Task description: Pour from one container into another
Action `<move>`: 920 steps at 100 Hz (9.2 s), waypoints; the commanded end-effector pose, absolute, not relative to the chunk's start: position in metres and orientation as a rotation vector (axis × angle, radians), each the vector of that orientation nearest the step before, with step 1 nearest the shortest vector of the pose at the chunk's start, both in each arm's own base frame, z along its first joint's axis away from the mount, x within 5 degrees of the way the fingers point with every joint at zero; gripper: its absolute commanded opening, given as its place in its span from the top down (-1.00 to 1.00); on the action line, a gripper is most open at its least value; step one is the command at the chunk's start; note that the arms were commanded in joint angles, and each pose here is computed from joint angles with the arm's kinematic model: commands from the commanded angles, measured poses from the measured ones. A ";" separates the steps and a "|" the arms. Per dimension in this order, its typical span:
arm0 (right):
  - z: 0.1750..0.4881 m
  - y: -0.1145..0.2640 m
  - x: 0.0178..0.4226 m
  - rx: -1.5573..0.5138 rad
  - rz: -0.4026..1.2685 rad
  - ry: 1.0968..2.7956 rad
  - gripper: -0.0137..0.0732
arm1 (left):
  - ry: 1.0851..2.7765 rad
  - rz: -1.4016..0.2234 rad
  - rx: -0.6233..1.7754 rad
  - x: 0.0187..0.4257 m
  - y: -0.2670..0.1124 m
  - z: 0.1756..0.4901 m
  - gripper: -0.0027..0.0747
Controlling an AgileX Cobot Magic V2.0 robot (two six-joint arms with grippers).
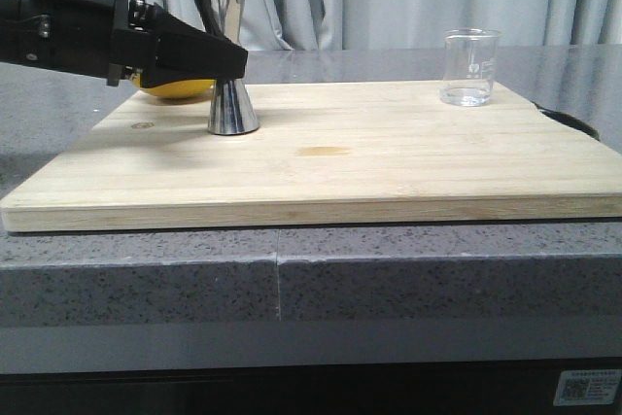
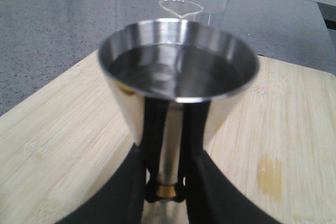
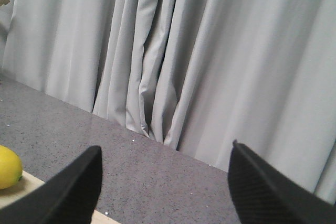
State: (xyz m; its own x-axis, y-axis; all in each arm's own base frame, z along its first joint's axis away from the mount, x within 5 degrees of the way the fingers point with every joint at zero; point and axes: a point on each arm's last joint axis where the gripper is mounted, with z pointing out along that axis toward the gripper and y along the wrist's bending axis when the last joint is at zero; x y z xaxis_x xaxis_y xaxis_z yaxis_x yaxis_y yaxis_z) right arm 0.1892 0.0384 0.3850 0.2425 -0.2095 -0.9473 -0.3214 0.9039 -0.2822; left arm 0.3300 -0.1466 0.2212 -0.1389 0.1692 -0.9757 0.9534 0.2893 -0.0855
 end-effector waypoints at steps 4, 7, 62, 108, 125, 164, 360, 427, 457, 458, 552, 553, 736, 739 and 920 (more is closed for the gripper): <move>0.397 0.040 0.184 -0.474 0.106 1.275 -0.37 | 1.450 -1.004 1.039 0.329 -0.147 0.247 0.98; 0.397 0.040 0.184 -0.474 0.106 1.275 -0.37 | 1.449 -1.005 1.042 0.329 -0.147 0.247 0.98; 0.397 0.040 0.184 -0.474 0.106 1.275 -0.37 | 1.436 -1.020 1.070 0.327 -0.148 0.246 0.98; 0.397 0.040 0.184 -0.474 0.106 1.275 -0.37 | 1.436 -1.020 1.070 0.327 -0.148 0.246 0.91; 0.397 0.040 0.184 -0.474 0.106 1.275 -0.37 | 1.438 -1.021 1.069 0.327 -0.148 0.246 0.62; 0.397 0.040 0.184 -0.474 0.106 1.275 -0.37 | 1.438 -1.021 1.071 0.326 -0.148 0.246 0.50; 0.398 0.004 0.161 -0.171 -0.156 1.485 -0.37 | 1.454 -0.245 0.377 0.223 -0.014 0.437 -0.16; 0.412 -0.016 0.098 -0.009 -0.313 1.432 0.32 | 1.457 -0.097 0.063 0.131 -0.003 0.379 0.27; 0.379 -0.010 0.074 -0.081 -0.282 1.378 0.83 | 1.454 -0.087 0.100 0.114 -0.007 0.359 0.98; 0.378 -0.010 0.072 -0.082 -0.281 1.372 0.83 | 1.453 -0.087 0.100 0.113 -0.007 0.359 0.98; 0.293 -0.011 0.032 -0.071 -0.262 1.317 0.83 | 1.567 -0.109 0.046 0.082 -0.010 0.259 0.98; 0.293 -0.011 0.032 -0.071 -0.262 1.317 0.83 | 1.567 -0.109 0.046 0.082 -0.010 0.259 0.98; 0.292 -0.011 0.032 -0.069 -0.264 1.320 0.83 | 1.373 0.002 -0.157 0.051 0.006 0.250 0.98; 0.292 -0.011 0.032 -0.069 -0.264 1.320 0.83 | 1.348 -0.002 -0.164 0.051 0.006 0.246 0.98; 0.292 -0.011 0.032 -0.068 -0.265 1.321 0.83 | 1.358 -0.063 -0.027 0.054 -0.001 0.216 0.98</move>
State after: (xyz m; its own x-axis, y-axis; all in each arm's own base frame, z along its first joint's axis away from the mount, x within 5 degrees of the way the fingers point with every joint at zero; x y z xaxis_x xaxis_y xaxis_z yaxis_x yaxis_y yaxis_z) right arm 0.0339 -0.0145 0.2827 0.1740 -0.2059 -0.9630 0.1703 0.9695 -0.1765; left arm 0.0553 -0.0004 0.2169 0.1398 -0.0472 -0.9891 0.0110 0.9989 -0.0461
